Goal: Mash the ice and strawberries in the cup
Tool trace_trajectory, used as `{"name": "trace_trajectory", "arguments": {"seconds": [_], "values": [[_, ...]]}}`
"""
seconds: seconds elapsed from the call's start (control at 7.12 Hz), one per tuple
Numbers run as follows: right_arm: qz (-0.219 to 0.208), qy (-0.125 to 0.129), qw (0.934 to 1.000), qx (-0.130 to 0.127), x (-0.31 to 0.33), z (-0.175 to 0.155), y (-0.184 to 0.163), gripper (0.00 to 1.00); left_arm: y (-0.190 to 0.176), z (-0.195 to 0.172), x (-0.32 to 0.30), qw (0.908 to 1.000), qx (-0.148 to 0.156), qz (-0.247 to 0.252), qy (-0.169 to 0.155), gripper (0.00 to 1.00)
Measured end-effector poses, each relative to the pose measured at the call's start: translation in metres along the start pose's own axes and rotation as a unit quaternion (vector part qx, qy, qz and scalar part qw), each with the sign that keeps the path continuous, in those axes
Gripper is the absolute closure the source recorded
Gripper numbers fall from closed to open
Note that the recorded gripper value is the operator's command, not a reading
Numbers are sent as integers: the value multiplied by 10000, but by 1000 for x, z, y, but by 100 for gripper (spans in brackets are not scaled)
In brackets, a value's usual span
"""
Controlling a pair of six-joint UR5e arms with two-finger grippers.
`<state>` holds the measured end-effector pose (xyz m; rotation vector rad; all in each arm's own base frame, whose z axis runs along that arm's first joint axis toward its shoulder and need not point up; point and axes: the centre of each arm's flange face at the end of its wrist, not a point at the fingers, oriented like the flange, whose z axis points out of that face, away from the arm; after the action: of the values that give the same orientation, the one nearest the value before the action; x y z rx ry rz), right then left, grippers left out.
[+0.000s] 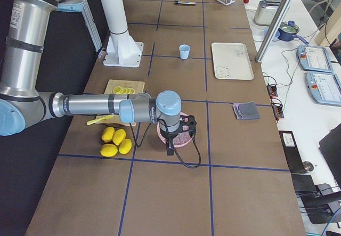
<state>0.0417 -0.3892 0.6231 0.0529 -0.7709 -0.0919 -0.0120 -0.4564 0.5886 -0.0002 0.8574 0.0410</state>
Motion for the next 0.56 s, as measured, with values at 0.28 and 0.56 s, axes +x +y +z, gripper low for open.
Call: {"name": "trace_trajectory", "arguments": {"seconds": [0.28, 0.56], "values": [[-30, -68, 10000, 60, 11, -2, -15, 0, 14, -22, -21, 9999, -140, 11, -62, 0], [87, -168, 9997, 127, 13, -15, -20, 0, 17, -24, -25, 9998, -176, -5, -41, 0]]}}
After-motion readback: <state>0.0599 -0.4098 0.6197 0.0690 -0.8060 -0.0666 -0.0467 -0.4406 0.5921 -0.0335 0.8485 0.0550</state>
